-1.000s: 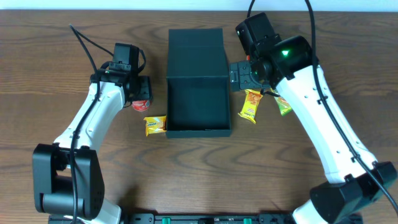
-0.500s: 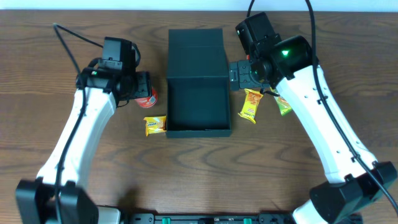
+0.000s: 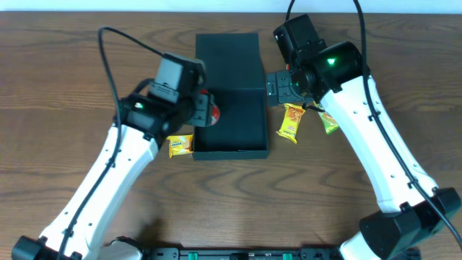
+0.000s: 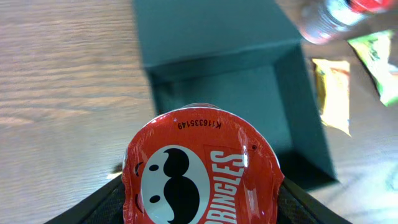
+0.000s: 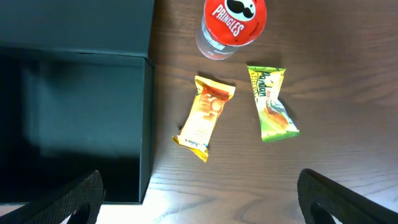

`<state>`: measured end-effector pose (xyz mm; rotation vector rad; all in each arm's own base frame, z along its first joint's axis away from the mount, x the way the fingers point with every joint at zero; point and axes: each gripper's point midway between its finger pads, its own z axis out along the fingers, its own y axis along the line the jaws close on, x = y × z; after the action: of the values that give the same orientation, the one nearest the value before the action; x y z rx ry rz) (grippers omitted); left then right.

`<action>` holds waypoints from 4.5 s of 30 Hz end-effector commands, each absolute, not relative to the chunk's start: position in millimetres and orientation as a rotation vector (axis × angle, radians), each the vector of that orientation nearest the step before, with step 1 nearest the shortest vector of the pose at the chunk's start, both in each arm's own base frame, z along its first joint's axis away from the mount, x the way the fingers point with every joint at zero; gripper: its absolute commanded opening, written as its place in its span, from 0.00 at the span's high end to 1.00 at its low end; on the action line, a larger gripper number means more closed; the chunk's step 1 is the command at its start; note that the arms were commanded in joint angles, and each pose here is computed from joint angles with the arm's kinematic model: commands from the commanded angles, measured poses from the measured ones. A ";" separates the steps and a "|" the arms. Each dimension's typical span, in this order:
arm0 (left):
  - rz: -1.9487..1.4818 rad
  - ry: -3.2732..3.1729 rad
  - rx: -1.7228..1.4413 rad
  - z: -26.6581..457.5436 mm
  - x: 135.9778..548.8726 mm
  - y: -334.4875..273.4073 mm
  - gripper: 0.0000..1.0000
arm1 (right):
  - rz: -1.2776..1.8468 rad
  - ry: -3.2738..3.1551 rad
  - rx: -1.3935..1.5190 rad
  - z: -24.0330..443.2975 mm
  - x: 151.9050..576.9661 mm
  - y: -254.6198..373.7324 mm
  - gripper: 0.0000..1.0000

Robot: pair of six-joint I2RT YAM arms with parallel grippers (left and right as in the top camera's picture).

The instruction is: Pack container

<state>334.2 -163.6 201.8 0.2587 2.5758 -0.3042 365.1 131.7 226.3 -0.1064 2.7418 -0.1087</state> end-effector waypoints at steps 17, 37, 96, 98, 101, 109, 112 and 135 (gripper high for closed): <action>-0.257 2.809 0.338 141.9 318.7 -184.6 0.31 | -0.132 2.747 -0.133 225.9 361.5 131.1 0.01; -0.207 2.955 0.382 95.9 313.6 -184.5 0.33 | -0.136 2.754 -0.135 225.3 359.9 130.3 0.01; 0.202 2.733 -0.081 211.1 324.6 -69.9 0.02 | 0.469 2.945 -0.292 164.8 302.4 208.9 0.01; 0.199 2.738 -0.108 191.9 328.5 -65.7 0.03 | 0.464 2.907 -0.387 164.6 296.7 229.1 0.01; 0.167 2.753 -0.108 185.0 327.7 -68.2 0.04 | 0.349 2.868 -0.375 162.8 294.7 241.8 0.01; 0.169 2.659 -0.076 211.8 326.9 -61.2 0.05 | 0.554 2.841 -0.490 152.1 294.0 287.0 0.16; 0.159 2.610 -0.063 228.4 322.7 -55.3 0.05 | 0.561 2.844 -0.483 143.9 300.1 291.1 0.28; 0.154 2.554 -0.114 244.0 322.9 -39.5 0.04 | 0.619 2.844 -0.382 125.3 319.3 306.1 0.99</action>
<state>322.0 -42.4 240.3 -0.1272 2.5659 0.1370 319.9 305.6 144.8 -0.4043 2.7876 0.6286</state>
